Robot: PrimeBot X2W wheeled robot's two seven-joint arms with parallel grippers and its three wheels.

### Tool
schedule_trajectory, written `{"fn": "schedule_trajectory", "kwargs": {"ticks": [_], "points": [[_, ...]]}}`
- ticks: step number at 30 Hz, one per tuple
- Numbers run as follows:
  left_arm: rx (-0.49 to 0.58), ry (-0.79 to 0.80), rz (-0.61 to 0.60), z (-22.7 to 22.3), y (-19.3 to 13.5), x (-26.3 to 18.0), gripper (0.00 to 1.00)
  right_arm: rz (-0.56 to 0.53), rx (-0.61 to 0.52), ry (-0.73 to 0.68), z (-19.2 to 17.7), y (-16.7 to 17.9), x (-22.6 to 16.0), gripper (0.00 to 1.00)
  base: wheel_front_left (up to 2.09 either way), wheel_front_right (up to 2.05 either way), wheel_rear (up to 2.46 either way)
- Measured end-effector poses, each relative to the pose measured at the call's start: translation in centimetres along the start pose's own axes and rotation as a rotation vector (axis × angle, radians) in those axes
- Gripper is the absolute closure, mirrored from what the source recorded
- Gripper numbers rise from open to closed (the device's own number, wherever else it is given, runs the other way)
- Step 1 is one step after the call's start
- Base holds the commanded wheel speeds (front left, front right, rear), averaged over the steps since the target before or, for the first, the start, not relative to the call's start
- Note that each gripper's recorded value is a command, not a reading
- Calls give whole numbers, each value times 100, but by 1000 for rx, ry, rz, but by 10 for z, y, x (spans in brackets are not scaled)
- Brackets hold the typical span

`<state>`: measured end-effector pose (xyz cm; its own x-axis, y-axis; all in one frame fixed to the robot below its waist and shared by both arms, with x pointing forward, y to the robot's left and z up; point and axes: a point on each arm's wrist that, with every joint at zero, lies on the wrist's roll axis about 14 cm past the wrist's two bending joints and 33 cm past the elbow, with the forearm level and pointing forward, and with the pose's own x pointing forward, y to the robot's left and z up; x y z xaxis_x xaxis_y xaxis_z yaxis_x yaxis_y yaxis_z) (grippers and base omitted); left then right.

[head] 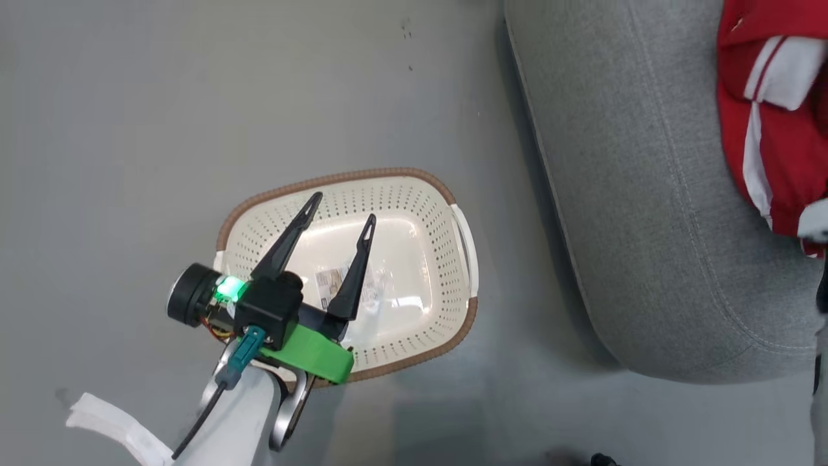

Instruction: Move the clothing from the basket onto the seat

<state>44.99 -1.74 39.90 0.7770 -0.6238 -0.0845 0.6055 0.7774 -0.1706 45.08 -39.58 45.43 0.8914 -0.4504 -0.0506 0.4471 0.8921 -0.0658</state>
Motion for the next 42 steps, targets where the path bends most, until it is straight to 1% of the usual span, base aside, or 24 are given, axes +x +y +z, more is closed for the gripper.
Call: {"fn": "schedule_trajectory", "kwargs": {"ticks": [4,8,11,16,20,24,27,29,35,42], "points": [[-72,-6,91,10,4,-20,0,52,14,61,-17,11,-40,0,0,0,0],[-110,-21,213,20,16,-49,0,167,62,106,-28,48,-80,0,0,0,0],[-118,-40,288,29,23,-74,0,260,98,119,-29,76,-106,0,0,0,0],[-101,-95,410,49,35,-118,0,431,140,74,-10,126,-140,0,0,0,0],[-56,-173,479,75,41,-147,0,543,169,-38,30,158,-154,0,0,0,0],[-22,-268,528,104,39,-171,0,581,195,-153,68,165,-163,0,0,0,0],[-3,-310,545,115,36,-185,0,595,207,-220,90,165,-171,0,0,0,0],[2,-324,553,118,34,-192,0,604,208,-244,97,165,-177,0,0,0,0],[47,-349,539,126,26,-202,0,628,196,-245,93,165,-196,0,0,0,0],[56,-345,536,125,23,-204,0,637,172,-216,80,162,-211,0,0,0,0]]}}
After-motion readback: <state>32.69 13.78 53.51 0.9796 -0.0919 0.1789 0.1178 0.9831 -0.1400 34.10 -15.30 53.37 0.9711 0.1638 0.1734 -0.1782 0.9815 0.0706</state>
